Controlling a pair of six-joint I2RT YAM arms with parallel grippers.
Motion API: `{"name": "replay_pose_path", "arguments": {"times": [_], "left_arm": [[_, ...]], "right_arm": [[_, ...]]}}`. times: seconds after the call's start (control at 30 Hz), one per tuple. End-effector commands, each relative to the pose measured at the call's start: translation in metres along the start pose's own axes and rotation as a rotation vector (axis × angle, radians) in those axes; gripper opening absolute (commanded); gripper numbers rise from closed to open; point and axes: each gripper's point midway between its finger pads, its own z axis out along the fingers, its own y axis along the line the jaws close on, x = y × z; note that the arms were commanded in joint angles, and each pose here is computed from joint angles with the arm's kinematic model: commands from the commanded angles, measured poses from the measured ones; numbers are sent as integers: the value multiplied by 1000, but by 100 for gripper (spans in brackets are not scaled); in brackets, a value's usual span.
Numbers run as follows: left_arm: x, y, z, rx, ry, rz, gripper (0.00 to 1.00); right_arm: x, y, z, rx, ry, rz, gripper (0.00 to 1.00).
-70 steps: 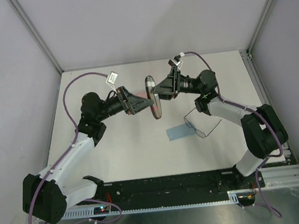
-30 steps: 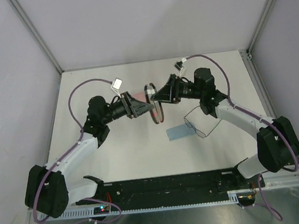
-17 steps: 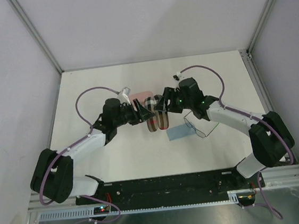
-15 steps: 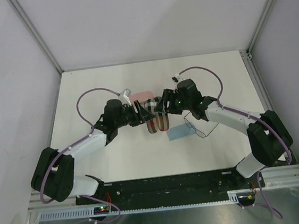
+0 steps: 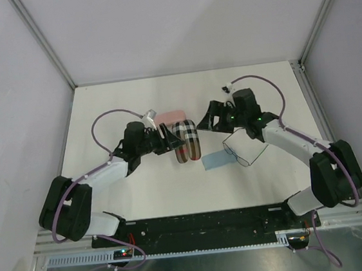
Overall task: Organize the sunglasses
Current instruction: Pass from the left arm to the right
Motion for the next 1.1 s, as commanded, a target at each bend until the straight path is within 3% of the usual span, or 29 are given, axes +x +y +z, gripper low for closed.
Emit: {"name": "replay_pose_path", "arguments": {"times": [0.0, 0.17, 0.33, 0.6, 0.8, 0.9, 0.97, 1.03, 1.07], "left_arm": [[-22, -50, -21, 205, -69, 74, 28], [-21, -93, -42, 410, -26, 76, 30], [-25, -139, -70, 613, -11, 119, 31], [-30, -180, -103, 756, -12, 188, 32], [-29, -186, -109, 779, -12, 192, 32], [-29, -186, -109, 780, -11, 190, 33], [-29, -184, -107, 775, -11, 185, 46], [-31, -180, -107, 765, -22, 180, 78], [-32, -176, -108, 752, -36, 173, 89]], "right_arm": [[-6, 14, -32, -162, -2, -42, 85], [-9, 20, -63, -274, -63, -66, 79], [-4, 63, -98, -522, -77, -113, 71], [8, 127, -137, -807, -74, -178, 63], [18, 151, -148, -925, -43, -201, 41], [21, 161, -153, -969, -36, -206, 18], [21, 165, -154, -984, -40, -202, 5], [19, 165, -153, -981, -47, -189, 1], [18, 163, -149, -967, -47, -177, 1]]}}
